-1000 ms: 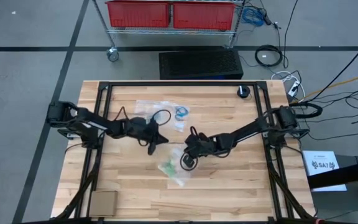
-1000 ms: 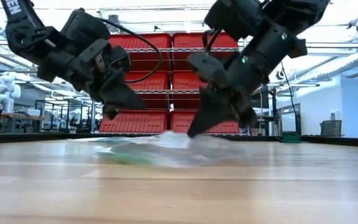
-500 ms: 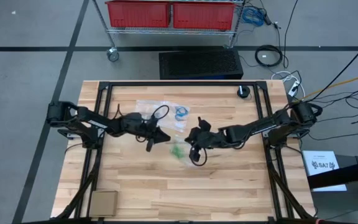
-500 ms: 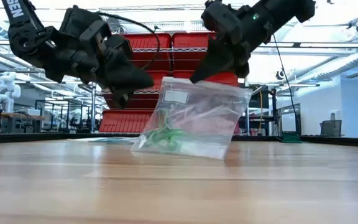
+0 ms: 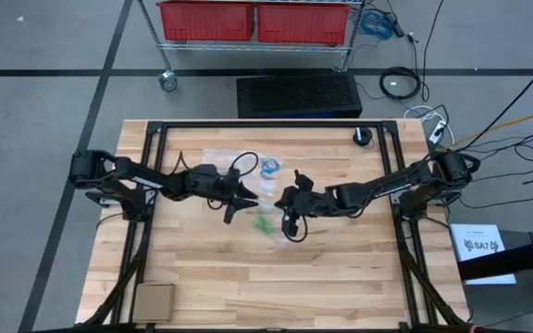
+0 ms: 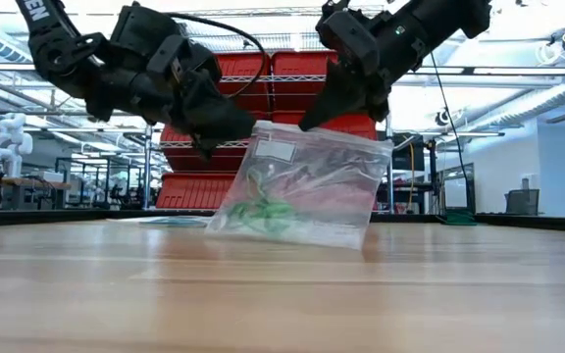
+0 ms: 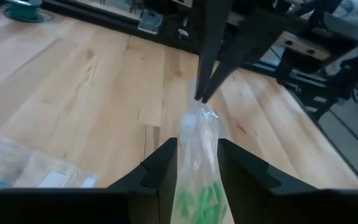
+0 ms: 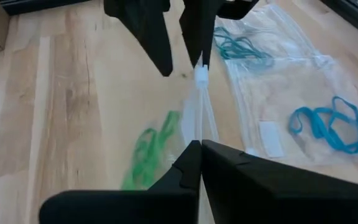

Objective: Sort rubber bands
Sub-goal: Close the bottom zip lock bag

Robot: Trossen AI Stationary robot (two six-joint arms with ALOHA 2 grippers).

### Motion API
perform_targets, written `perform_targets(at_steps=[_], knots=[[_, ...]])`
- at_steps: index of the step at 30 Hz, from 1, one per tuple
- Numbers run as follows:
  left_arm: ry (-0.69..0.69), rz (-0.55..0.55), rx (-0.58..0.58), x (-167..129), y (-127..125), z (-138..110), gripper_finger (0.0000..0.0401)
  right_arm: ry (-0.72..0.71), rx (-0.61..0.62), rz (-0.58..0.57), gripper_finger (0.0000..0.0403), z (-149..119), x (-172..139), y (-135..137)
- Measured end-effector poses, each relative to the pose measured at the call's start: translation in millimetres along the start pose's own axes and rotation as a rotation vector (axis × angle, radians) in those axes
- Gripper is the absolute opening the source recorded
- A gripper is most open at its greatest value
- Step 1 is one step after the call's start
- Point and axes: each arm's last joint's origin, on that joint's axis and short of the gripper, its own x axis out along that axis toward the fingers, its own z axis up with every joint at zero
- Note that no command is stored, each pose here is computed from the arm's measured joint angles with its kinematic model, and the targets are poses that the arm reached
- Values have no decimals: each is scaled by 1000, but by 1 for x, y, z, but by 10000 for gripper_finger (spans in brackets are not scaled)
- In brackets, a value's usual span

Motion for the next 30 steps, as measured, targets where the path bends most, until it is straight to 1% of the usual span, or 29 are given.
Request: perform_targets(at_steps=[3,5,7,10,11,14,17,20,23,27,30], knots=[[11,29,20,0,1,-1,118,-3,-1,4,0,0,0,0],[6,49,24,0,2,-1,104,-1,-1,16,0,0,0,1],[3,62,28,0,2,-1,76,-5,1,25,0,1,0,1],[3,60,59,0,2,-1,20,-20,7,31,0,2,0,2],[3,53,69,0,2,-1,11,-23,8,36,0,3,0,2],[5,28,79,0,1,-1,5,-35,26,68,0,5,0,3],[4,23,80,0,0,-1,4,-37,87,58,9,7,1,-2],[5,17,82,0,0,-1,3,-48,111,46,34,10,1,-7],[8,15,93,0,0,-1,2,-63,126,39,69,14,0,-13],[12,11,101,0,0,-1,2,-80,141,106,108,22,2,-23],[13,12,103,0,0,-1,1,-104,125,171,121,27,4,-28]])
